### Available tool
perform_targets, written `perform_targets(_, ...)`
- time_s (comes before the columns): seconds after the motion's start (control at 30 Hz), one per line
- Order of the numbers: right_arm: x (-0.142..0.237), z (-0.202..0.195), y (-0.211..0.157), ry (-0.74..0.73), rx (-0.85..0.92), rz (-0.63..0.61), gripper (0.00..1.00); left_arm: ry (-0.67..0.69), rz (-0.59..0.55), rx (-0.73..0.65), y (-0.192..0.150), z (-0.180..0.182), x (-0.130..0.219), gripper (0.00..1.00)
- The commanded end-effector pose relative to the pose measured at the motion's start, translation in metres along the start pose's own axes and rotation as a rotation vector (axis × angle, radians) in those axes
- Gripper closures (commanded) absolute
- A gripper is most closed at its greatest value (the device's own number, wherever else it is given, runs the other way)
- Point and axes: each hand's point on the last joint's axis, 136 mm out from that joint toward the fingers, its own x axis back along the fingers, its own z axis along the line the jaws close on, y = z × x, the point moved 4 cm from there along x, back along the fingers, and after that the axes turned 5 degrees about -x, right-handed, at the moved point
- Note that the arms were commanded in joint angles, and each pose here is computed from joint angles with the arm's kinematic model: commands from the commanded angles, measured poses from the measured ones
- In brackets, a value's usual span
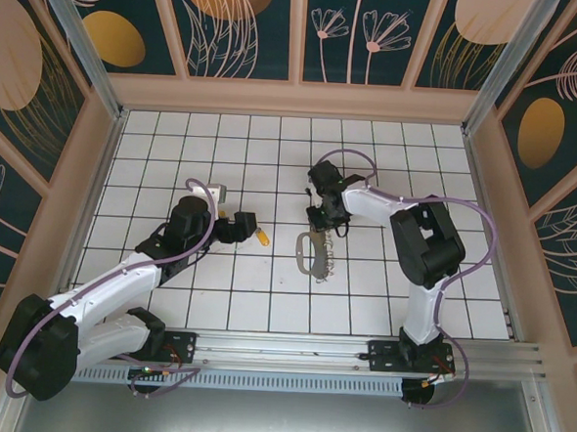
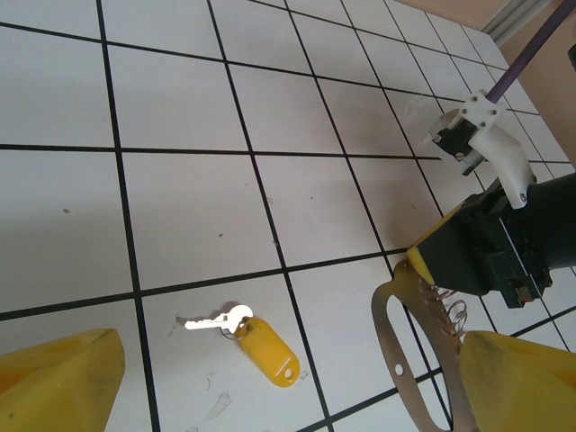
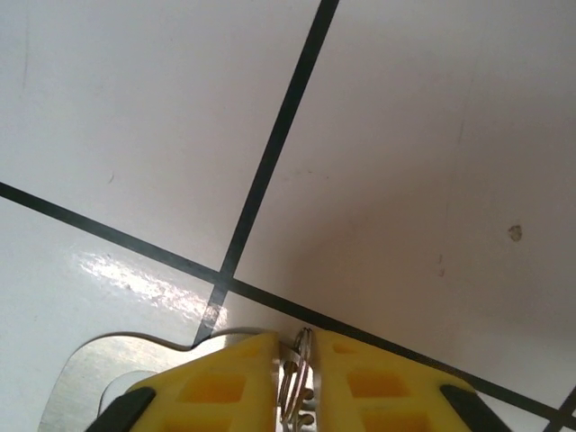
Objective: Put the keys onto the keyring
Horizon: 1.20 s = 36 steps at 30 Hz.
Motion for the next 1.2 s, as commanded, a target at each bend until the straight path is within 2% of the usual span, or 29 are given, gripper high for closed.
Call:
perform_targets(0.0, 0.014, 0.001, -0.001, -0.011, 0.000, -0.020, 0.90, -0.007, -0.034, -0.023, 0.008, -0.004, 0.002, 0.05)
perform_targets(0.13, 0.013, 0.002, -0.001, -0.009, 0.004, -0.017, 0.99, -0.008, -0.033, -0.025, 0.009, -0.004, 0.001, 0.05)
perform_targets(0.23, 0.017, 0.003, 0.000, 0.001, 0.010, -0.028, 1.00, -0.012, -0.033, -0.033, 0.009, -0.005, 0.002, 0.06)
perform_targets(0.33, 0.032, 0.013, 0.006, 0.043, 0.066, -0.093, 1.00, -0.031, -0.049, -0.049, 0.013, -0.009, 0.006, 0.06)
perform_targets(0.47, 0.076, 0.044, 0.008, 0.132, 0.276, -0.248, 1.00, -0.131, -0.131, -0.107, 0.023, -0.024, 0.021, 0.02)
perform_targets(0.6, 0.134, 0.085, -0.004, 0.336, 0.492, -0.415, 1.00, -0.246, -0.287, -0.156, 0.042, -0.043, 0.051, 0.01)
perform_targets(0.7, 0.173, 0.100, -0.013, 0.469, 0.592, -0.567, 1.00, -0.271, -0.359, -0.194, 0.060, -0.054, 0.073, 0.01)
perform_targets(0.87, 0.224, 0.117, -0.032, 0.656, 0.750, -0.783, 1.00, -0.350, -0.404, -0.315, 0.083, -0.081, 0.110, 0.01)
perform_targets(1.0, 0.251, 0.127, -0.045, 0.763, 0.878, -0.858, 1.00, -0.500, -0.326, -0.479, 0.079, -0.107, 0.128, 0.02)
perform_targets(1.07, 0.260, 0.130, -0.051, 0.805, 0.933, -0.877, 1.00, -0.569, -0.272, -0.552, 0.073, -0.116, 0.130, 0.06)
perform_targets(1.17, 0.271, 0.132, -0.059, 0.862, 1.001, -0.904, 1.00, -0.648, -0.233, -0.641, 0.063, -0.123, 0.132, 0.26)
